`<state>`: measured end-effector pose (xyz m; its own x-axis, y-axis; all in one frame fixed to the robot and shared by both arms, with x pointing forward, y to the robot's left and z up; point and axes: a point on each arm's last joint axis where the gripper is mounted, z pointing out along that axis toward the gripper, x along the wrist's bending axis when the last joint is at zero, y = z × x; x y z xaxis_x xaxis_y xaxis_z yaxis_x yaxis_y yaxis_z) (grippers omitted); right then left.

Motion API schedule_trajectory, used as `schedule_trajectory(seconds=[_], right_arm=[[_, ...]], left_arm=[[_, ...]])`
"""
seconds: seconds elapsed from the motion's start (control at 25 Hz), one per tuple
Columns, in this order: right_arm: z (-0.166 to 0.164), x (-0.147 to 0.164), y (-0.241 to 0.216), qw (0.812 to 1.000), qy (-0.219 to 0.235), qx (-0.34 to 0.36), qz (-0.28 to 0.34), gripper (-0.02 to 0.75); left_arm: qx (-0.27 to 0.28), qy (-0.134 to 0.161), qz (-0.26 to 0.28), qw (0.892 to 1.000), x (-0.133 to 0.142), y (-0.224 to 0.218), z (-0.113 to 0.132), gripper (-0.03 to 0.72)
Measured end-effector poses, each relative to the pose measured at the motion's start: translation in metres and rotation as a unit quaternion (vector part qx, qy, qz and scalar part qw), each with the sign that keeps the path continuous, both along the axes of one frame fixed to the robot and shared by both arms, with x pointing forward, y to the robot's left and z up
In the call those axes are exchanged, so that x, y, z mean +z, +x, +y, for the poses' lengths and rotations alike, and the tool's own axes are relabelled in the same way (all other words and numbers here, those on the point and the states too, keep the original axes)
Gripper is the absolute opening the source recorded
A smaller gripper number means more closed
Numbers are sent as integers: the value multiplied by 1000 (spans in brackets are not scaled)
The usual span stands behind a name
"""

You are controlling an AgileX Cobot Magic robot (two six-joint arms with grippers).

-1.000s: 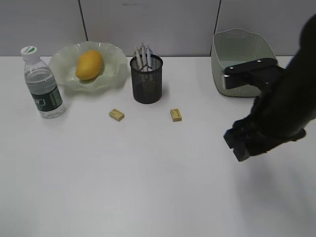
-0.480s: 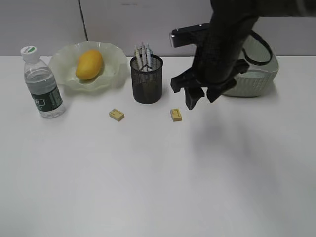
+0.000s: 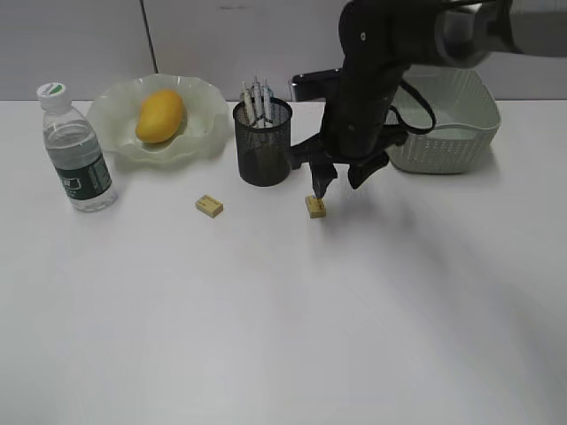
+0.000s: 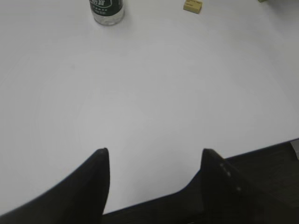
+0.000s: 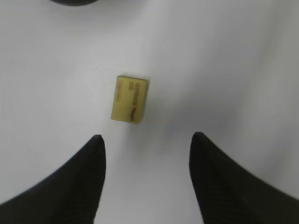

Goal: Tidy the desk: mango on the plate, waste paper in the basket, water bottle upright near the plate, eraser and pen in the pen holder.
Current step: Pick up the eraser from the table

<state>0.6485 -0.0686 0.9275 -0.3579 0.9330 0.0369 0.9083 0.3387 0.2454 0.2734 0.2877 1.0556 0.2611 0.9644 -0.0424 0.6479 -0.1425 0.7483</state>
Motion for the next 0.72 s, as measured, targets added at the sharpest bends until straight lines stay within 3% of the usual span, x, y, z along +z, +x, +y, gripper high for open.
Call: schedule_trajectory(seconds=[0.28, 0.72], right_arm=[[6, -27, 2, 1000, 19, -2, 21, 477], [10, -26, 8, 999, 38, 7, -13, 478]], left_arm=[[0, 0, 0, 1000, 0, 0, 0, 466], [0, 0, 0, 1000, 0, 0, 0, 466]])
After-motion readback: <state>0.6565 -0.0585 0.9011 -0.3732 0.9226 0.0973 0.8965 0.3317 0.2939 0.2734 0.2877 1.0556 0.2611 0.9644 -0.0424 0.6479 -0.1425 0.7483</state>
